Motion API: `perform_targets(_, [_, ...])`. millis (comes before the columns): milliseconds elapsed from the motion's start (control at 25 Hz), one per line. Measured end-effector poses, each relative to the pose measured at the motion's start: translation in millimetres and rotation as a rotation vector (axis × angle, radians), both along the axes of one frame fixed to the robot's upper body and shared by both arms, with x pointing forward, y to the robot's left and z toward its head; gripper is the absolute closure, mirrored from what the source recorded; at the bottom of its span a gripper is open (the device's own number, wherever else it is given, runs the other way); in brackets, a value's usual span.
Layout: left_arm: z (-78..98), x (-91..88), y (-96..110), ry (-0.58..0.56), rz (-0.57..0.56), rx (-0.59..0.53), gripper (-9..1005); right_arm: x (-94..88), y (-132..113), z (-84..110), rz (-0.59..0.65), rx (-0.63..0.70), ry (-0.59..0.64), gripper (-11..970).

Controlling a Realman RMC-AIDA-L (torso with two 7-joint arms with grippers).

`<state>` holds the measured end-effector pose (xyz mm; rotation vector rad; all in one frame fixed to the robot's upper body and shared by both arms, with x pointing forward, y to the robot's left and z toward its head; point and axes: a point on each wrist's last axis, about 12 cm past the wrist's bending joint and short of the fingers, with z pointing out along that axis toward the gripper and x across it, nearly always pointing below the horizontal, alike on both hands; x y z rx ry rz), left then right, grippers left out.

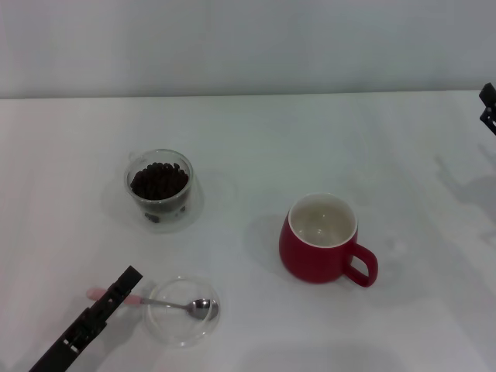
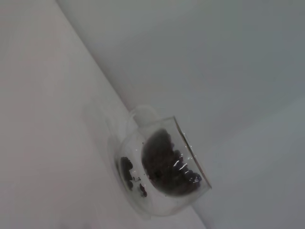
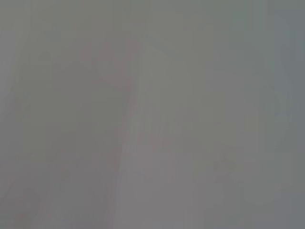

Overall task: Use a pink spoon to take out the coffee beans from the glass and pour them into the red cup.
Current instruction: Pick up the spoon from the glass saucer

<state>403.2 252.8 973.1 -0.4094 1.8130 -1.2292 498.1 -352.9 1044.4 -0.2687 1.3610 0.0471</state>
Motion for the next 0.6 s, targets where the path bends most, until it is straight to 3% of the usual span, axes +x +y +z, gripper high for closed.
perform_targets(520, [-0.9, -3.6, 2.3, 0.023, 0.011, -0.025, 144, -8.9, -1.2, -2.8, -0.005, 0.012, -0.002, 84])
perform_targets(600, [-1.2, -3.9, 2.6, 0.029, 0.015, -0.029, 199, -10.0, -1.2, -2.7, -0.004, 0.014, -0.005, 84])
